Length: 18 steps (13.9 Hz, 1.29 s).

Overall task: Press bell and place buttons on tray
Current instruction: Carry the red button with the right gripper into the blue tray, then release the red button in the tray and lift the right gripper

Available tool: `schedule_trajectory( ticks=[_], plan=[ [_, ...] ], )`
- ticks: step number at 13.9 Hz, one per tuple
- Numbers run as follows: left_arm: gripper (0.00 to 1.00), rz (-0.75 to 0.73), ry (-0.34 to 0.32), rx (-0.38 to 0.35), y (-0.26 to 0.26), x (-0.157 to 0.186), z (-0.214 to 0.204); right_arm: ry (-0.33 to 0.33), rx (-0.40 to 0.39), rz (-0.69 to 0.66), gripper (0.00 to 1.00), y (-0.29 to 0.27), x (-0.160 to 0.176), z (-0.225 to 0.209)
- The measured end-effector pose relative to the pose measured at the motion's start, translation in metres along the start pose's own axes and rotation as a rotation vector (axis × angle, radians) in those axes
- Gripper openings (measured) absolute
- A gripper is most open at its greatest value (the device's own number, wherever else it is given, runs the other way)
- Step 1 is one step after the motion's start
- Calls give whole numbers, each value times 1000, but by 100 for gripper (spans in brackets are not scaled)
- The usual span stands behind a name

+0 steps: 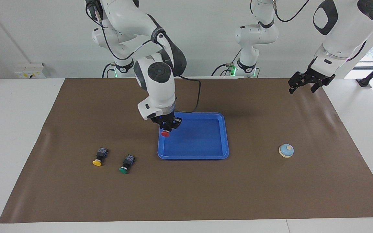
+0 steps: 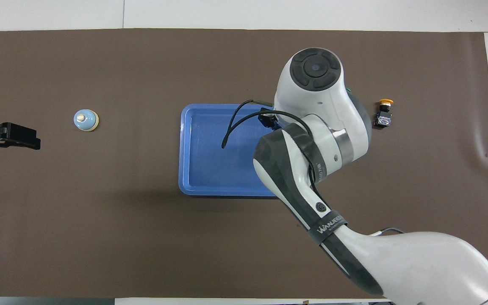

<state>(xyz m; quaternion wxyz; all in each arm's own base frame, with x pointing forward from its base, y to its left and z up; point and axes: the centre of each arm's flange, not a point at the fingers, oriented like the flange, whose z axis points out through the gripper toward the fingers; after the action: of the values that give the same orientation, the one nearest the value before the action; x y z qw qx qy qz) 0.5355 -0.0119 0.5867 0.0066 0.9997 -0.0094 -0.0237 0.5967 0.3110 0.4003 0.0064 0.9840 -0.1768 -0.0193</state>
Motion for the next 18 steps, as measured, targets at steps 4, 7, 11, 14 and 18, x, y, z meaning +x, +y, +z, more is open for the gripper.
schedule_trajectory(
  ticks=[4, 7, 11, 14, 18],
  plan=[
    [100, 0, 0, 0, 0, 0, 0, 27, 31, 10, 41, -8, -17, 68],
    [100, 0, 0, 0, 0, 0, 0, 30, 34, 6, 41, -3, -27, 97],
    [100, 0, 0, 0, 0, 0, 0, 28, 33, 36, 47, -1, -30, 99],
    [100, 0, 0, 0, 0, 0, 0, 29, 30, 51, 78, 2, -28, 94],
    [100, 0, 0, 0, 0, 0, 0, 43, 34, 134, 100, 41, 18, 24]
  ],
)
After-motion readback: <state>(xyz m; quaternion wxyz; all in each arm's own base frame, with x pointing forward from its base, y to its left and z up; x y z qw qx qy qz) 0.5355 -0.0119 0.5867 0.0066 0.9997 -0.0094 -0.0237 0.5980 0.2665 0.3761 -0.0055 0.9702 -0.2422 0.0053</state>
